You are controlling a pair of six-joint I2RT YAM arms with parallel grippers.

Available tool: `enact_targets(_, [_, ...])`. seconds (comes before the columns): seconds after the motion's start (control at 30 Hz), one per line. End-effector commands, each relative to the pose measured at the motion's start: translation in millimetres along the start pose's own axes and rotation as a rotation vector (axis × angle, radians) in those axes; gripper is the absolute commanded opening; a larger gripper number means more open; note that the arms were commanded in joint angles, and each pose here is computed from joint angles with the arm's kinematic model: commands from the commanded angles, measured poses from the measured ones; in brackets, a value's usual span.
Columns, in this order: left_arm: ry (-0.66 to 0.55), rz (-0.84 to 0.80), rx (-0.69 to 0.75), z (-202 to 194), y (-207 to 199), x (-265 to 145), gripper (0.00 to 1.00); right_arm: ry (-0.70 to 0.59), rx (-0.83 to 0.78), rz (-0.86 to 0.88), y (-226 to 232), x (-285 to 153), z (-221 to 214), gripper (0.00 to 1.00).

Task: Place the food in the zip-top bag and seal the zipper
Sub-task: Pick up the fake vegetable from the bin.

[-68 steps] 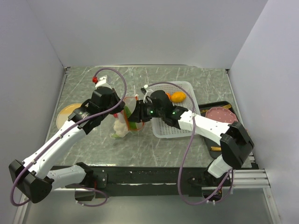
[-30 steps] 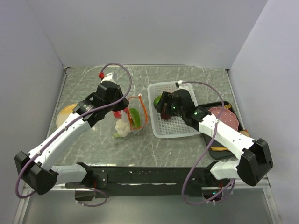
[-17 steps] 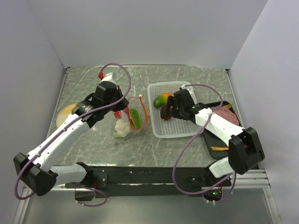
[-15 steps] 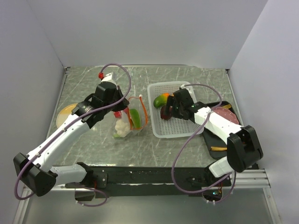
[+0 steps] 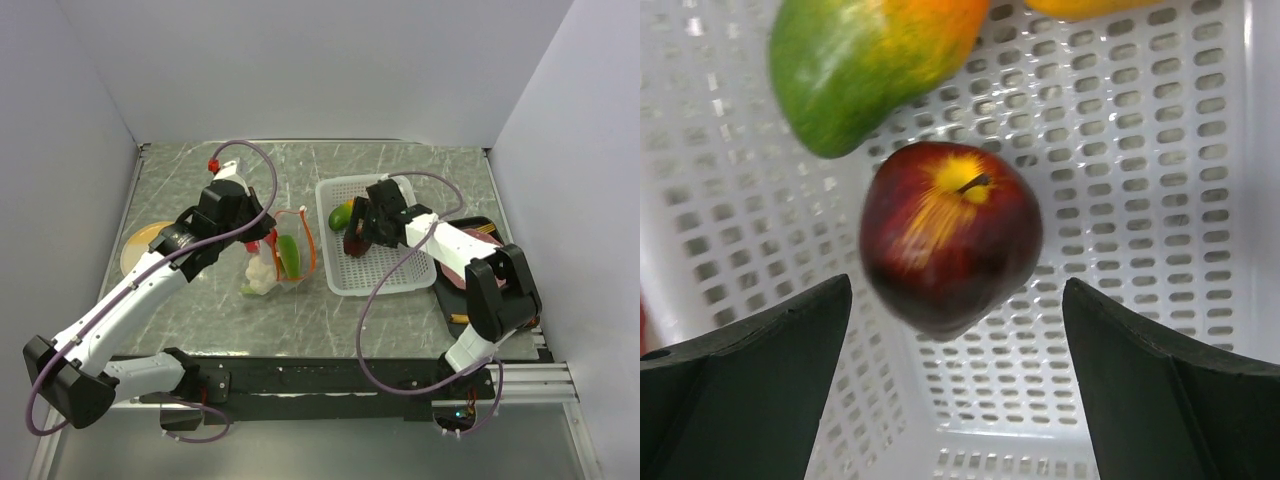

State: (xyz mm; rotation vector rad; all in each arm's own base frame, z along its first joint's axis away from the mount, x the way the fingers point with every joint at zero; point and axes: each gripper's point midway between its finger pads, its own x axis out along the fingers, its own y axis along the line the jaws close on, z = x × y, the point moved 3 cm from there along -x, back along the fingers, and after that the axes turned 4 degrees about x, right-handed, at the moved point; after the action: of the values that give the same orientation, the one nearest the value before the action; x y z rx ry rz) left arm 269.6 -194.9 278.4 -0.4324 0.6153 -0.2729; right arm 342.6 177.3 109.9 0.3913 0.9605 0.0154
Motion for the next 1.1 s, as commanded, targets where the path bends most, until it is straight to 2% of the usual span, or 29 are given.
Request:
enact_targets(0.0, [-0.046, -0.037, -0.001, 11, -7, -5, 0.01, -0.014, -0.003, 0.023, 7, 6, 15, 0.93])
enact_targets(0.83, [-0.051, -0.01, -0.002, 12, -3, -7, 0.01, 0.03, -0.017, 0.057, 8, 31, 27, 0.88])
enact_targets(0.93, [-0.051, -0.005, -0.003, 13, -2, -7, 0.01, 0.031, -0.017, 0.069, 9, 31, 26, 0.82])
enact_targets(0.97, [-0.05, -0.004, -0.003, 12, -2, -7, 0.01, 0.033, -0.017, 0.077, 10, 31, 26, 0.76])
enact_targets(1.03, [-0.051, -0.005, -0.009, 11, -1, -8, 0.01, 0.033, -0.016, 0.085, 11, 30, 25, 0.73])
enact_targets(1.07, [-0.055, -0.008, -0.01, 12, -2, -8, 0.01, 0.03, -0.016, 0.097, 12, 29, 26, 0.66])
